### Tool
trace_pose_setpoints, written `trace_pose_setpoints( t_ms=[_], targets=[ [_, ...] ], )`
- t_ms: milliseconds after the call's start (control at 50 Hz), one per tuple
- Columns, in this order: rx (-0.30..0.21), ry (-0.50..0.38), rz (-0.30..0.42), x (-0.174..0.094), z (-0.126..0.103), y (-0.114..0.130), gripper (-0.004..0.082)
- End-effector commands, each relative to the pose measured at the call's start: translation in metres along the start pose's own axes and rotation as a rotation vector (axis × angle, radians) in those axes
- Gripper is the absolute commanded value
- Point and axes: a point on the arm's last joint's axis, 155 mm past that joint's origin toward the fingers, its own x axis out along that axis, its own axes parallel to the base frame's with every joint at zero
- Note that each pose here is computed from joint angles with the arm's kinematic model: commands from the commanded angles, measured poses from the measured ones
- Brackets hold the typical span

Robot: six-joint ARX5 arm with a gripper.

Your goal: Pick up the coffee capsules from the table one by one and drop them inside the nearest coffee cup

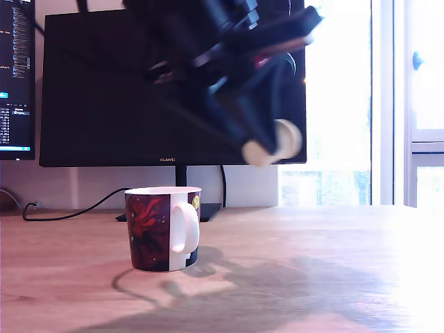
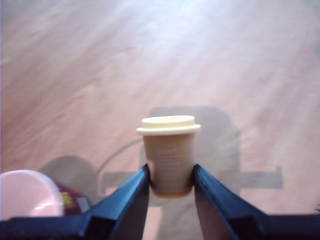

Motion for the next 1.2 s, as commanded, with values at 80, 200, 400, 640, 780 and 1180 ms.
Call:
trace_pose_setpoints(
  t_ms=[80, 200, 400, 640, 780, 1180],
  targets=[
    [-0.014, 0.005, 0.013, -0.002, -0.008, 0.016, 0.0125],
    [-0.032, 0.000, 0.030, -0.006, -0.011, 0.033, 0.0125],
    [-0.072, -0.024, 0.038, -0.018, -0.018, 0.061, 0.0125],
    [-0.114, -0.058, -0.002, -0.028, -0.030, 0.085, 0.0125],
    [-0.128, -0.045, 0.008, -0.030, -0.036, 0.100, 0.0125],
    [-0.123, 0.016, 0.018, -0.031, -0.055, 0.119, 0.0125]
  ],
)
